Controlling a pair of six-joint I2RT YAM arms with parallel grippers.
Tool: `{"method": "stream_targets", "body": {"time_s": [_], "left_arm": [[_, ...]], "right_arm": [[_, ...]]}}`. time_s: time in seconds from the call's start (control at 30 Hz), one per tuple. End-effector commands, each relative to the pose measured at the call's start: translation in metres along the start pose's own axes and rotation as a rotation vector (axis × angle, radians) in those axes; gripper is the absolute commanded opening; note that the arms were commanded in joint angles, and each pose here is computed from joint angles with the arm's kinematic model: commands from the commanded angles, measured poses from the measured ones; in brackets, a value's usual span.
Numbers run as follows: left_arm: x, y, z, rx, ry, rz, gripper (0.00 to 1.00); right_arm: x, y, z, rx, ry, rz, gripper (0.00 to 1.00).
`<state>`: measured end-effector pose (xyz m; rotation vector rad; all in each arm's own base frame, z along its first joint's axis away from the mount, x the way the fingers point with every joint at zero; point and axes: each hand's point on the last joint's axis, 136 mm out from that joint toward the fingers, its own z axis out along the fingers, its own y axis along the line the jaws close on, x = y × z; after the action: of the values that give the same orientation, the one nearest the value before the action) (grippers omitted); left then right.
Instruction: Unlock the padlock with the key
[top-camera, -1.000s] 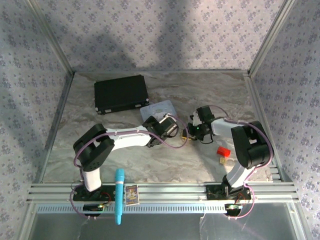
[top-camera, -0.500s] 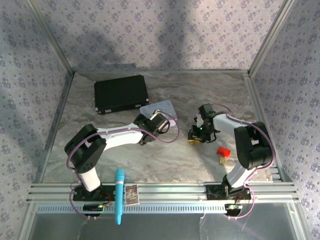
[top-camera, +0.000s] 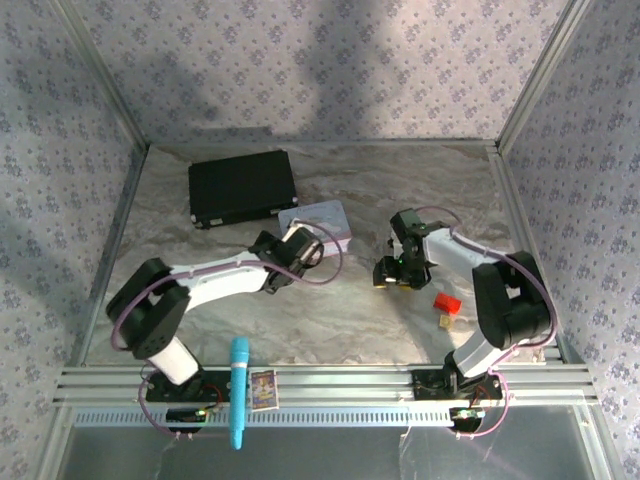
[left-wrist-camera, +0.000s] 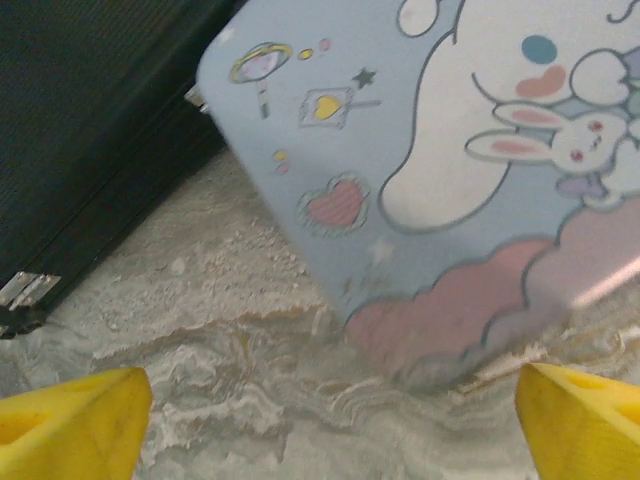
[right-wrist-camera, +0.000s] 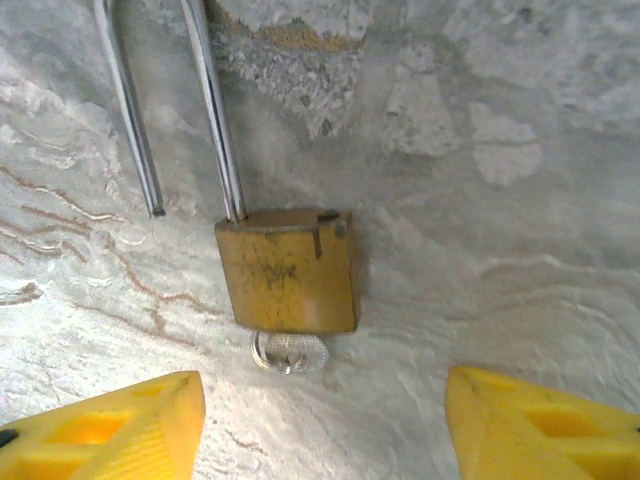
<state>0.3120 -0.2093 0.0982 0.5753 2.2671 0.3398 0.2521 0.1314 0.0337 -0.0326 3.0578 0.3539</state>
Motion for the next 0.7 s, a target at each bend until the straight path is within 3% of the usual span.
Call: {"method": "stream_targets", "body": {"time_s": [0.0,0.23,0.4,0.43,0.6,0.67], "left_arm": [[-0.018,0.017,-0.027,0.035,-0.105,-0.131,0.96],[-0.022,0.089,-0.060,-0.096,-0.258,-0.381,1.00],[-0.007,0.152,-0.066,-0.219,-0.368,-0.535,1.00],[-0.002,0.165,-0.063,-0.238,-0.392,-0.552,1.00],[0.033,0.222,-0.047,-0.329,-0.400,-0.642,1.00],[0.045,0.238,-0.036,-0.390,-0.371,-0.638,1.00]], "right_arm": [[-0.018,-0.010,-0.033,0.115,-0.145,-0.024,0.70],[-0.064,-0.003,-0.102,0.123,-0.527,-0.111,0.75],[-0.093,-0.030,-0.146,0.242,-0.823,-0.050,0.98],[-0.098,-0.038,-0.151,0.291,-0.879,-0.046,0.99],[-0.108,-0.071,-0.154,0.444,-0.950,-0.130,0.99],[-0.111,-0.096,-0.155,0.474,-0.983,-0.069,0.99]]}}
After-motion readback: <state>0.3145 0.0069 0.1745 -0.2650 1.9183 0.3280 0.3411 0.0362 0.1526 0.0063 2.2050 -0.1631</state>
